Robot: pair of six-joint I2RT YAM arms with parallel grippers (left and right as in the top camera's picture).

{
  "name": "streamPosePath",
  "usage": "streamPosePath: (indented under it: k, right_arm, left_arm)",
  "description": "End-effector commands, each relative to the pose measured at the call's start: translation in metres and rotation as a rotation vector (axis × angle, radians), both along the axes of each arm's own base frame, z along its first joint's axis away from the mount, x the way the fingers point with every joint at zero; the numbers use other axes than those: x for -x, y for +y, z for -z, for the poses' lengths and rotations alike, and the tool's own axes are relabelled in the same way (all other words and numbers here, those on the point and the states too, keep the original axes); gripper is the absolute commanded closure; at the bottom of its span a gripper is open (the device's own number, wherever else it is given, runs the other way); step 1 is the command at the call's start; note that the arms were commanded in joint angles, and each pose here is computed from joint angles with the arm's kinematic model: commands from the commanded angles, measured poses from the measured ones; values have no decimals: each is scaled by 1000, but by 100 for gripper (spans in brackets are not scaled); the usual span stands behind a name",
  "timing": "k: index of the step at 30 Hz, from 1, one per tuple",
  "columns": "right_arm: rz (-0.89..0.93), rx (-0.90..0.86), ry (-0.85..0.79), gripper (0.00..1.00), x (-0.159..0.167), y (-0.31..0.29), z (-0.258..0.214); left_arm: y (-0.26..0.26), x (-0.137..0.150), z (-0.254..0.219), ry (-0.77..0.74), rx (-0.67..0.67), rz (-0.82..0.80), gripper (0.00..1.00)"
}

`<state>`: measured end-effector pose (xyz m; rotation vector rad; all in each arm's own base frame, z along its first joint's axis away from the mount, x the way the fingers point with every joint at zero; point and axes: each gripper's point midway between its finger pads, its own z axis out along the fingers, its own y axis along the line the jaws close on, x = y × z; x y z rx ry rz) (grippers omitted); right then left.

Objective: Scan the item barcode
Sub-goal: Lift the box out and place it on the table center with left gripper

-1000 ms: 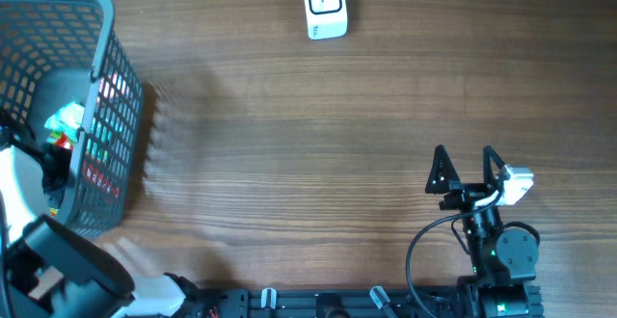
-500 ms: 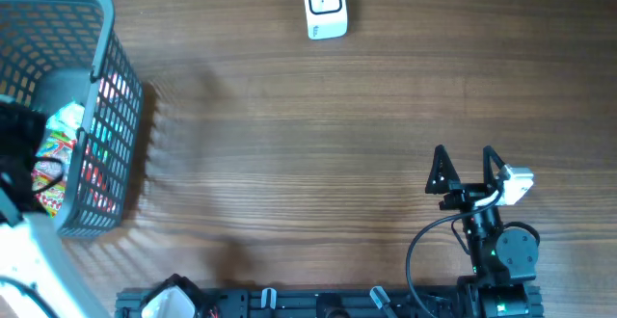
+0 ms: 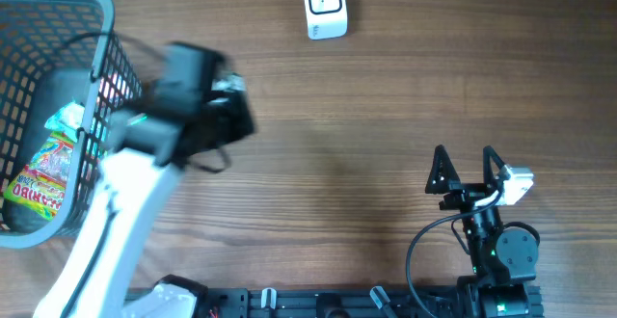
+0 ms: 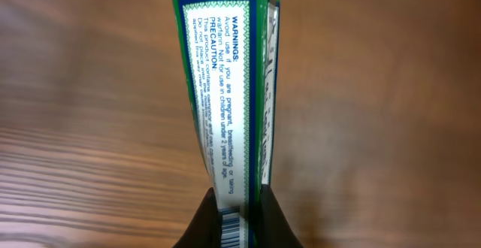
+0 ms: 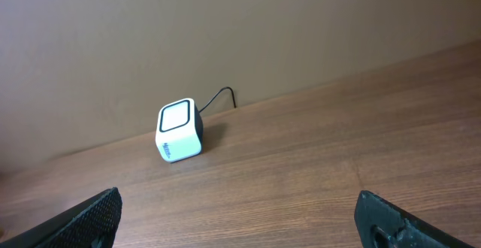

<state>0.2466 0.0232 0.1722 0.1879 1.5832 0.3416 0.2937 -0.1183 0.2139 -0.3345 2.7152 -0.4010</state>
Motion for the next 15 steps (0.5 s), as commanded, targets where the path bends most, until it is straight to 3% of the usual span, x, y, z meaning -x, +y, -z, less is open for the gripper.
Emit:
streamPosePath:
  k: [1,6,13,14,15]
  right_arm:
    - [-1,-6,-4,0,0,0,-1]
    - [-1,-7,-4,0,0,0,-1]
    - [-1,-7,-4,0,0,0,-1]
    - [-1,-6,-4,0,0,0,-1]
    - [-1,-6,-4,0,0,0,-1]
  left_arm:
    - [-49,-5,60,121,-90,81,96]
    - [-108,-21,129,168,-117,173,96]
    - [-132,-33,186,191,-136,204,94]
    - [-132,-34,189,191,-136,204,83]
    - [-132,-34,189,191,-135,204,50]
